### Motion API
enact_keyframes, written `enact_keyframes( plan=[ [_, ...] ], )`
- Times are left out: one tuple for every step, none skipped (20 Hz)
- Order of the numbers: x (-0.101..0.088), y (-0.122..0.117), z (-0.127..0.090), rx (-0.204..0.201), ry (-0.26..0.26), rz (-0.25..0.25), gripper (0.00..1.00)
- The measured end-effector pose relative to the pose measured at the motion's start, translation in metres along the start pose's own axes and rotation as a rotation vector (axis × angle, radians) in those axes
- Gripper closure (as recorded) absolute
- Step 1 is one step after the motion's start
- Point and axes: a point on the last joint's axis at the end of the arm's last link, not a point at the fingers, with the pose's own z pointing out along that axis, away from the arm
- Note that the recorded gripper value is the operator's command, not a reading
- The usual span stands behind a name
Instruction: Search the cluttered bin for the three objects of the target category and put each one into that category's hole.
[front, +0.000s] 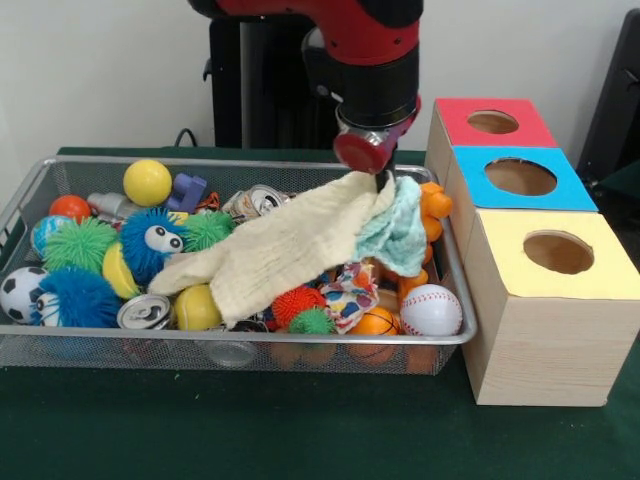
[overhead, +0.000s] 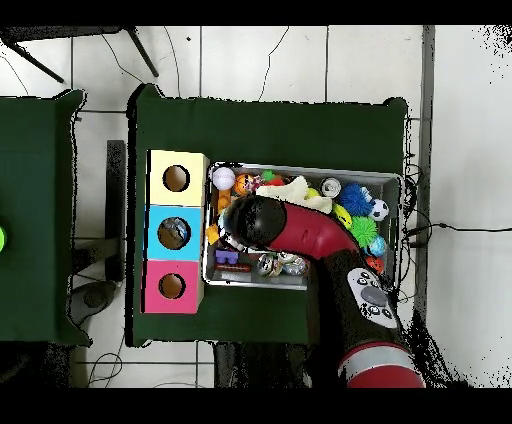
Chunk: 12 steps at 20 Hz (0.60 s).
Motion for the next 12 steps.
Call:
enact_keyframes(
  plan=[
    [-0.004,0.003,0.000,-0.008,-0.008,0.000,1.00],
    [-0.007,0.005,0.000,-0.013,-0.014,0.000,1.00],
    [-0.014,0.012,-0.001,-0.028,-0.031,0.000,1.00],
    [-0.019,0.016,-0.002,-0.036,-0.041,0.001,1.00],
    [-0.025,0.019,-0.003,-0.044,-0.053,0.001,1.00],
    [-0.030,0.023,-0.005,-0.052,-0.064,0.000,1.00],
    [-0.037,0.027,-0.007,-0.058,-0.077,0.000,1.00],
    [-0.039,0.028,-0.008,-0.060,-0.082,0.001,1.00],
    [-0.043,0.031,-0.011,-0.065,-0.093,0.001,1.00],
    [-0.048,0.034,-0.013,-0.071,-0.102,0.002,1.00],
    [-0.051,0.035,-0.014,-0.075,-0.108,0.003,1.00],
    [-0.054,0.038,-0.015,-0.081,-0.116,0.004,1.00]
  ],
)
